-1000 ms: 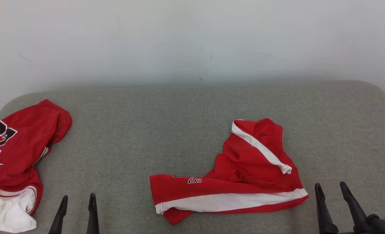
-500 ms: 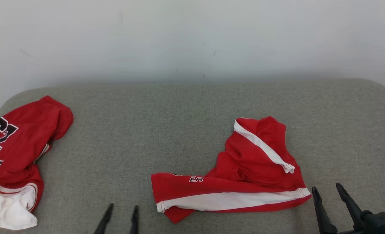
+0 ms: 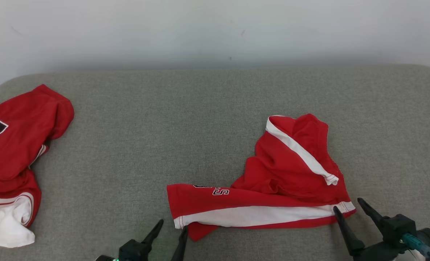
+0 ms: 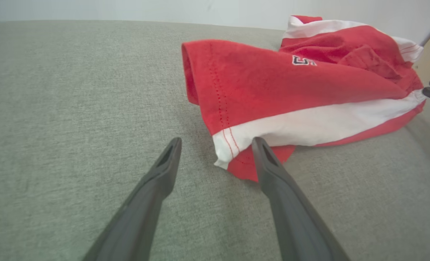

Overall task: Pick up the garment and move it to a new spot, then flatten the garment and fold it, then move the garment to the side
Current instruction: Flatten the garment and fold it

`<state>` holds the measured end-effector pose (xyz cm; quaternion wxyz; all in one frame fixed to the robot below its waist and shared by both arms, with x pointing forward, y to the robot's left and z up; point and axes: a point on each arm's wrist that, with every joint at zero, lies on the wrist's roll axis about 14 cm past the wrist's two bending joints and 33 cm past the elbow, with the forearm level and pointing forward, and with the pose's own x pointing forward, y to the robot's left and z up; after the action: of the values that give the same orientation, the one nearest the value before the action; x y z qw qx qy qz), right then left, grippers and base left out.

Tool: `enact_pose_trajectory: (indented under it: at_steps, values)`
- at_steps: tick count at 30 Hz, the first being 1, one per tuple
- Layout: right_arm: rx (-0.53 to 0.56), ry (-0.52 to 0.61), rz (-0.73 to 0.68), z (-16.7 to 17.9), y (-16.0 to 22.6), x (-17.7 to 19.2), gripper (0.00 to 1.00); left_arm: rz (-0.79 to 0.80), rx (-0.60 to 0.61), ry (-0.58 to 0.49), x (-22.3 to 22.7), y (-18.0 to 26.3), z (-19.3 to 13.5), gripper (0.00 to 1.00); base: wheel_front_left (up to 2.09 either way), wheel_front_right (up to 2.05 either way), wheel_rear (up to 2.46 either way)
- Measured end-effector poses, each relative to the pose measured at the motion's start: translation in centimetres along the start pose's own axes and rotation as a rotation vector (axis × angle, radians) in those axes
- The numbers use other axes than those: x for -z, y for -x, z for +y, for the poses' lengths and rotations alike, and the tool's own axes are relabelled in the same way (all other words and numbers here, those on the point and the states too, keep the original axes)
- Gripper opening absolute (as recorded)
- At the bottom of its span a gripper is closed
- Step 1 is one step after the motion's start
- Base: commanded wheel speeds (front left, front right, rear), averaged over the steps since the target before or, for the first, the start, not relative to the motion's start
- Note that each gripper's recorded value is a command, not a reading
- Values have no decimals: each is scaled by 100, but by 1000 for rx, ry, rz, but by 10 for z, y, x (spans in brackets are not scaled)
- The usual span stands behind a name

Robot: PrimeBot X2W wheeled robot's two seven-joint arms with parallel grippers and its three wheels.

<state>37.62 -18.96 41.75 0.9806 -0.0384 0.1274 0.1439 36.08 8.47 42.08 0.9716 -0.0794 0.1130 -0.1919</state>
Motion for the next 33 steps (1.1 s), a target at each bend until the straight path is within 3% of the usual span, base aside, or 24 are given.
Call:
enact_pose_trajectory:
  at_steps: [9, 10, 11, 12, 13, 22, 33]
  values:
    - [-73, 26, 86, 7, -18, 17, 100, 76, 59, -8, 16, -16, -6, 100, 0, 0, 0]
    - [-74, 25, 101, 6, -19, 21, 83, 83, 64, -7, 18, -18, -8, 100, 0, 0, 0]
    - [-87, 28, 117, 8, -21, 24, 34, 93, 77, 6, 20, -20, -12, 35, 0, 0, 0]
    - [-93, 27, 119, 9, -23, 24, 7, 96, 87, 5, 20, -22, -15, 2, 0, 0, 0]
    - [-97, 24, 117, 10, -25, 23, 0, 94, 92, 8, 19, -24, -16, 0, 0, 0, 0]
    - [-153, -4, 38, 28, -19, -1, 0, -21, 93, 43, -16, -25, -17, 0, 0, 0, 0]
    - [-205, -117, -250, 45, -22, -98, 0, -300, 143, -82, -126, -39, -6, 0, 0, 0, 0]
